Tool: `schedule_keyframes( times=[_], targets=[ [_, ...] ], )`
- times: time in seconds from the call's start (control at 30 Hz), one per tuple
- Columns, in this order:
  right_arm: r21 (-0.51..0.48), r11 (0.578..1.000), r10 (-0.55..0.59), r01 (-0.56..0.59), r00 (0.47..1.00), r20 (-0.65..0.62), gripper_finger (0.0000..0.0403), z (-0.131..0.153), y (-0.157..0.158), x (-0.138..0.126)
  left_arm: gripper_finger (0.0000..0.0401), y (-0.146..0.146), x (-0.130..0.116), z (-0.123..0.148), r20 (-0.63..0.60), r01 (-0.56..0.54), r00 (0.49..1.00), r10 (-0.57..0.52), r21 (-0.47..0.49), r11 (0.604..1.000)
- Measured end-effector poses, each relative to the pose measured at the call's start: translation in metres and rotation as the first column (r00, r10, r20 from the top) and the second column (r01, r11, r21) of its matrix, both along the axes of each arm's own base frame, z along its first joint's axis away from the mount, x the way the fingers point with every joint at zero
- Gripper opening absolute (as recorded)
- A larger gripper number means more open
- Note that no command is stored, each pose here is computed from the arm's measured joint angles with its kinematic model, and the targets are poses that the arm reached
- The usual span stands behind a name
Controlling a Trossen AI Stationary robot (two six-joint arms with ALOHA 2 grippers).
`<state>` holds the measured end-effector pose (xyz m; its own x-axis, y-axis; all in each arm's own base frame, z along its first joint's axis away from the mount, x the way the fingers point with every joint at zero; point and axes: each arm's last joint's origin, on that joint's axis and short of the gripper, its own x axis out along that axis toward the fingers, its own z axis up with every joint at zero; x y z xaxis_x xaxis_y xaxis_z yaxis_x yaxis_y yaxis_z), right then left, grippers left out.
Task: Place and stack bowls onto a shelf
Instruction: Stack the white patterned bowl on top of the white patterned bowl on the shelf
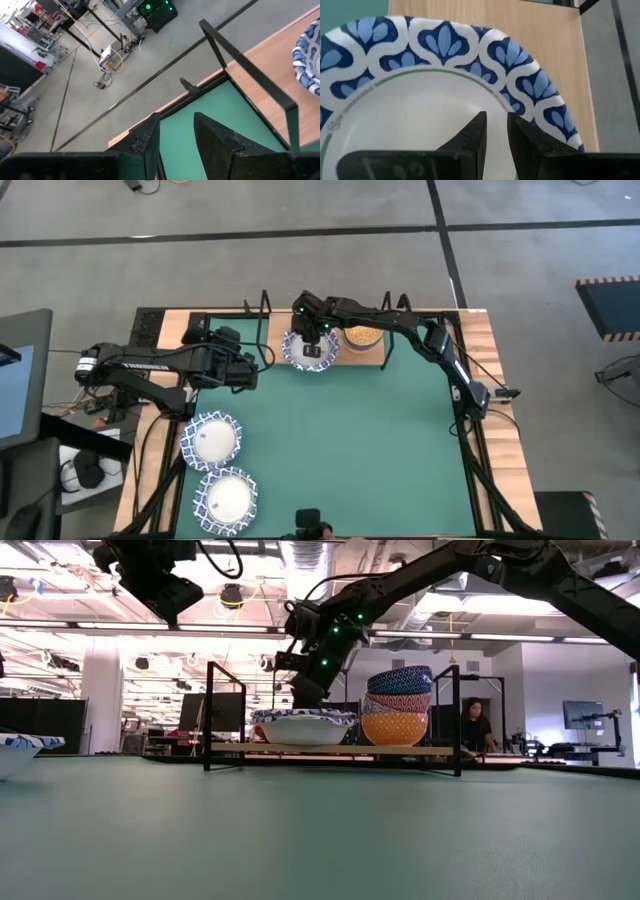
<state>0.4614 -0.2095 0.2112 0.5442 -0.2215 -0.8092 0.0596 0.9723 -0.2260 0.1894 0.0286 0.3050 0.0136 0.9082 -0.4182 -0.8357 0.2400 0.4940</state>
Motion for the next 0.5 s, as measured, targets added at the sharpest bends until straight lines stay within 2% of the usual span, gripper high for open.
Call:
schedule_keyframes(
  times=[0.33, 0.5],
  targets=[
    [-0.019, 1.0, -0.001, 0.001, 1.0, 0.002, 0.0101, 0.0, -0.01, -0.004, 0.011, 0.0, -0.003, 0.002, -0.012, 0.012, 1.0, -0.012, -0.004, 1.0],
    [-0.08, 0.997, -0.004, 0.011, 0.996, 0.088, 0.0101, 0.007, -0.025, -0.002, 0.011, 0.0, -0.004, 0.003, -0.007, 0.014, 1.0, -0.014, -0.022, 1.0]
  ],
)
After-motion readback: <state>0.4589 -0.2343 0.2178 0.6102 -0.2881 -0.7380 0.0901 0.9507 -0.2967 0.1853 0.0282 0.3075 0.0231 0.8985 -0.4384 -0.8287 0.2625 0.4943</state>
